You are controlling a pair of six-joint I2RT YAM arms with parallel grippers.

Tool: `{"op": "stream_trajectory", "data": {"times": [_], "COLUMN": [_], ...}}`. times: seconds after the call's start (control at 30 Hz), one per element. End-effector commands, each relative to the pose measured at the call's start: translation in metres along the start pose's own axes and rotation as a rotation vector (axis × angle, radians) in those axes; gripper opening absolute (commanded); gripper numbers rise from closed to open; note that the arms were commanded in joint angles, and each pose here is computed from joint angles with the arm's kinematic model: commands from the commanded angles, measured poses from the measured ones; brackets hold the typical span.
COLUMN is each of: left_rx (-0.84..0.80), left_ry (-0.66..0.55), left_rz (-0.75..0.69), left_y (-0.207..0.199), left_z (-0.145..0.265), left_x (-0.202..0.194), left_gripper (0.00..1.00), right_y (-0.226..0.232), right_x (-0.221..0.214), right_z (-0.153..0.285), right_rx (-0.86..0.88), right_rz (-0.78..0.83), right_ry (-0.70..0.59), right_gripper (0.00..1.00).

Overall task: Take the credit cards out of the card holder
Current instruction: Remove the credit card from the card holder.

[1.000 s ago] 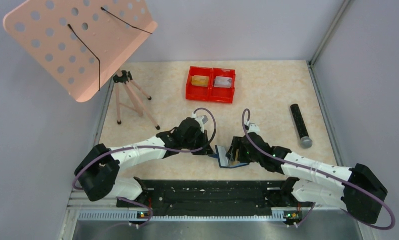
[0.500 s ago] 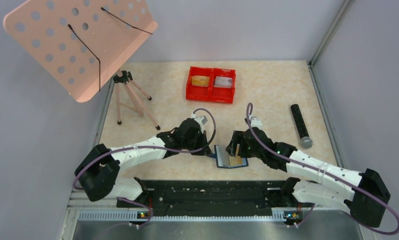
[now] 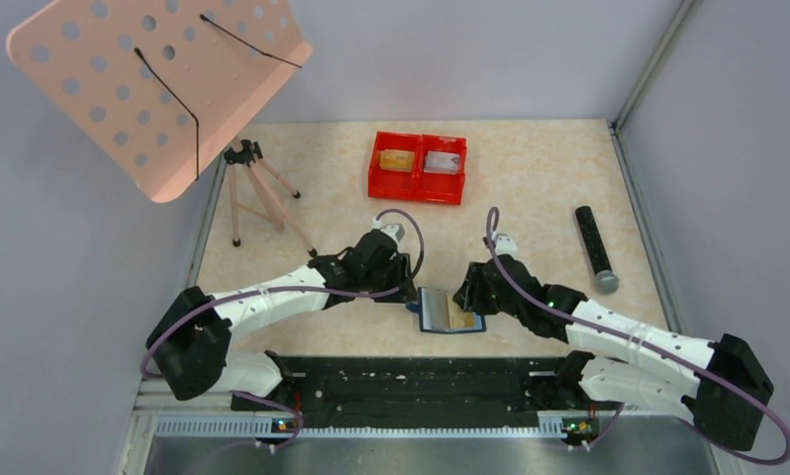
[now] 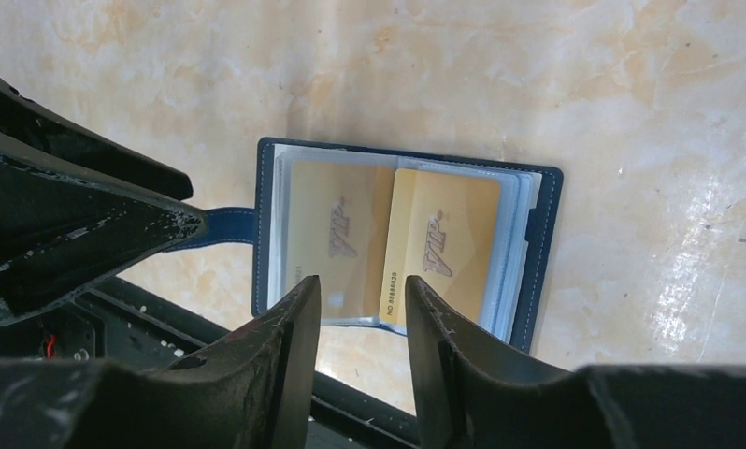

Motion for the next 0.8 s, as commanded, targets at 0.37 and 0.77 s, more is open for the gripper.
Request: {"op": "stream_trajectory", "data": {"times": [0.37,0.77], "left_rx": [-0.166,-0.154], "left_ry": [-0.051,-0.045], "left_rz": [0.031,0.039], "left_y": [-0.037,-0.036], "left_z": [0.024,0.022], "left_x": [0.012,0.012], "left_gripper": [0.43,0.41], "right_y": [0.031,0.042], "right_x": [-0.018,-0.029], "right_z": [-0.036,-0.054], "right_rx": [0.255,0.296], "right_rz": [-0.076,-0.107], "right_ry": [0.008,0.049], "right_gripper": [0.34,0.35]}}
Point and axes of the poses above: each gripper's point midway between its finger pads, its own z axis back along the fingers, its own y axis along the line the jaws close on, x = y × z, the point moved 4 cm from there along z, back along the fingers, and after that the axes turned 15 degrees about z, right-handed, at the moved point
